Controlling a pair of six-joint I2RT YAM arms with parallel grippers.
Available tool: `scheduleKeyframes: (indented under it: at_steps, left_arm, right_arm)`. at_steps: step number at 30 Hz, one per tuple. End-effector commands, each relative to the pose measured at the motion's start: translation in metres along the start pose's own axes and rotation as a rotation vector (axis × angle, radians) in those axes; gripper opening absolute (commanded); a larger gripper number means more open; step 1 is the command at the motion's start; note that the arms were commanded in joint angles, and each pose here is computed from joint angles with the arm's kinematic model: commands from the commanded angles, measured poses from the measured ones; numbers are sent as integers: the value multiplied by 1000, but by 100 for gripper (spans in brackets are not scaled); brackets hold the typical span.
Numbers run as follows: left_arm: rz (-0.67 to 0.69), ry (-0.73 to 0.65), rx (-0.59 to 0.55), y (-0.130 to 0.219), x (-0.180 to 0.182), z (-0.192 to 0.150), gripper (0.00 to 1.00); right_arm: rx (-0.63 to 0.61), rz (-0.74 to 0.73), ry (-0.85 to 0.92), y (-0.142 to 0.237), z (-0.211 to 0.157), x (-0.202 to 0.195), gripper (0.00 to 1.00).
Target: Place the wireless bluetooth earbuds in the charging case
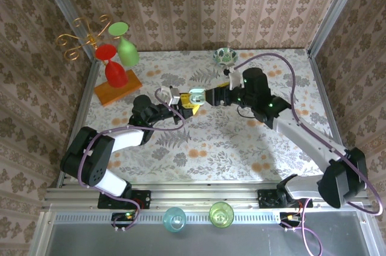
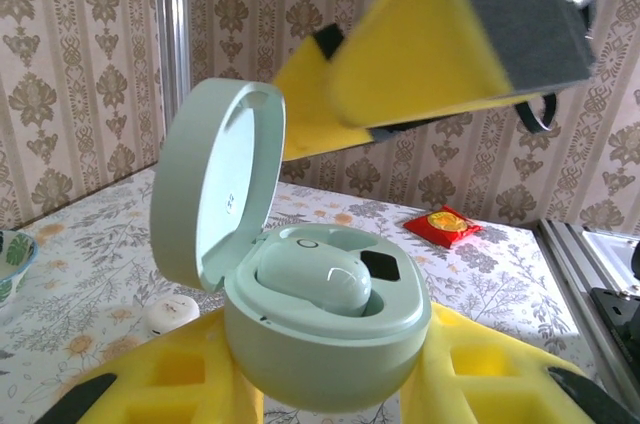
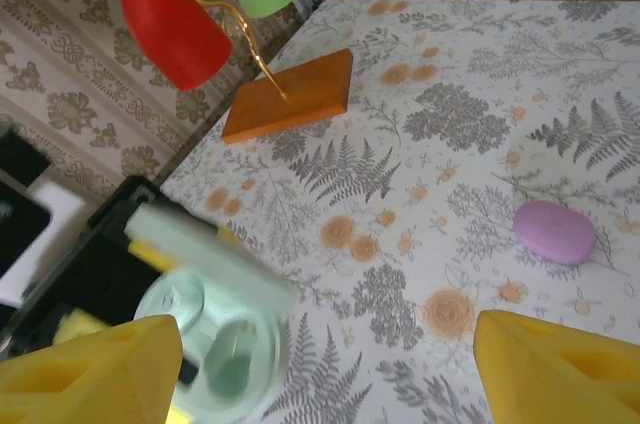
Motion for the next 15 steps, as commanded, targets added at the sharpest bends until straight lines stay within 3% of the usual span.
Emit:
scheduleKeyframes:
  at_steps: [1, 6, 10, 15]
  left_arm:
    - [50, -57, -5, 3, 5, 5, 25]
    - [87, -91, 33, 7, 5, 4, 26]
    - [94, -111, 43, 8, 4, 6, 25]
    - [93, -115, 44, 9, 3, 7, 26]
  right_arm:
    - [-101, -56, -17, 25, -3, -7, 78]
    - [-95, -338, -156, 40, -38, -55, 76]
    - [67, -578, -220, 39, -66, -84, 74]
    - [270, -694, -301, 24, -89, -102, 68]
Point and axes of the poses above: each hand's point on the last joint's axis, 136 mm out from that joint toward the fingers, its own y axis back along the fingers, its own x axis along the line the jaws close on, z = x × y, the point moved 9 cm from there along y, back along the fingers, and after that the axes turned 7 degrees about -y, right-handed, at the moved point
